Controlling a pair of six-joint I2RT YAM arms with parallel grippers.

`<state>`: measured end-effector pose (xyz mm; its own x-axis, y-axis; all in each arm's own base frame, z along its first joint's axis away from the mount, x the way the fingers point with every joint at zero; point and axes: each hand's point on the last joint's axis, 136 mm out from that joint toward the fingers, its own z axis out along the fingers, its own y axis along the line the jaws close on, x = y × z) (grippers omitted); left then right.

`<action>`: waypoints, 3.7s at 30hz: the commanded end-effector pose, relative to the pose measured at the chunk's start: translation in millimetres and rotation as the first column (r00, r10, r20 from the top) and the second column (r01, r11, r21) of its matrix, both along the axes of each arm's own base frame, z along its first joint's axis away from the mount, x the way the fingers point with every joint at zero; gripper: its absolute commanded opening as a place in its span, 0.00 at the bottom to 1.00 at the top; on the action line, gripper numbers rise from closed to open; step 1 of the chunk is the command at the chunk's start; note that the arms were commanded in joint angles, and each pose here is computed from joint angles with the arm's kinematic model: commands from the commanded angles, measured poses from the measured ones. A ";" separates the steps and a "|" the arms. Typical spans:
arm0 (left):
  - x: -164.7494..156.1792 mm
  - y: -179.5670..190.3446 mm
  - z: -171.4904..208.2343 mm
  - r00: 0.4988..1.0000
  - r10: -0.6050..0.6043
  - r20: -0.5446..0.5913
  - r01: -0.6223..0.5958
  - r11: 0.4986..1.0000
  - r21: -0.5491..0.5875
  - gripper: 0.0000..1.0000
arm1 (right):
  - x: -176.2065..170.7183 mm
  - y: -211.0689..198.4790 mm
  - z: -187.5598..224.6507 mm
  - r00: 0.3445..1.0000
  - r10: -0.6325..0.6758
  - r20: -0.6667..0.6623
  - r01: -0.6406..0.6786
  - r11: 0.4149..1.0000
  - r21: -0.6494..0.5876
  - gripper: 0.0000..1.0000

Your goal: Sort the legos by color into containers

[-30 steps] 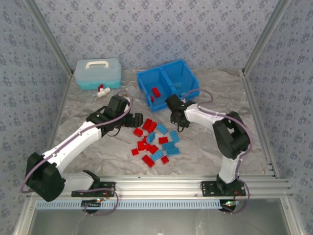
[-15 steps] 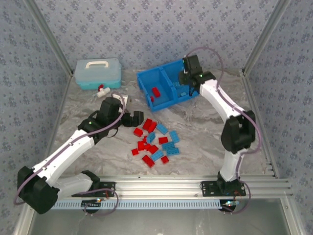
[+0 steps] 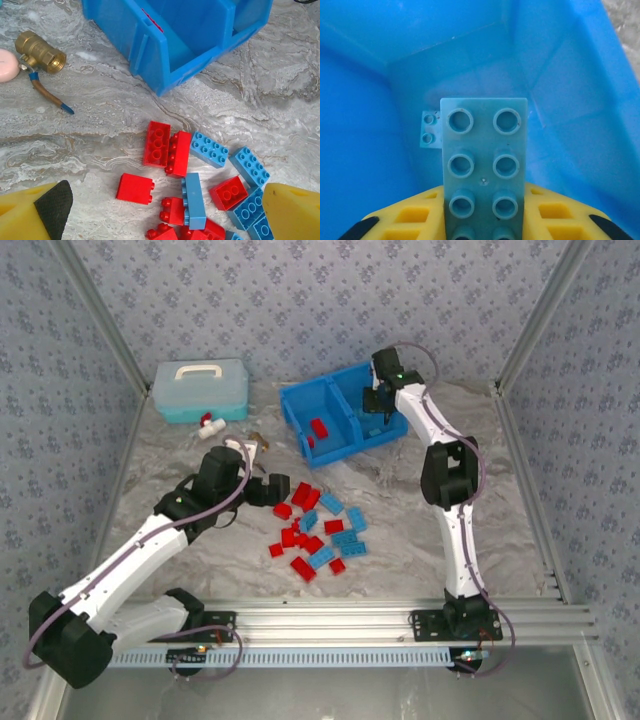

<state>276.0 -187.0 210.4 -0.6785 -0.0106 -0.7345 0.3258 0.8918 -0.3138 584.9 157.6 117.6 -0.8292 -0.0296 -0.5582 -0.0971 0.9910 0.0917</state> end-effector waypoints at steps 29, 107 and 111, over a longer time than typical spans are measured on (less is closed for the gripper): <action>28.6 -26.6 -156.8 0.918 -0.059 -0.392 0.156 0.962 0.222 0.75 | -176.0 18.7 100.1 0.988 0.100 0.116 -0.122 0.971 0.205 0.76; 39.9 -26.1 -42.6 0.975 0.146 -0.170 -0.120 0.981 0.154 0.29 | -178.9 26.8 104.8 0.992 0.055 0.111 -0.084 0.959 0.271 0.99; 116.7 -74.2 2.5 0.997 0.067 -0.028 -0.061 0.980 0.187 0.28 | -187.1 24.2 115.9 0.991 0.039 0.131 -0.075 0.955 0.287 0.99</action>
<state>348.8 -242.3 192.7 -0.7877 -0.0338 -0.6151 0.1562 0.9549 -0.2525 403.9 183.0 206.3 -0.7938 0.0633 -0.6049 -0.1837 0.9231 0.3377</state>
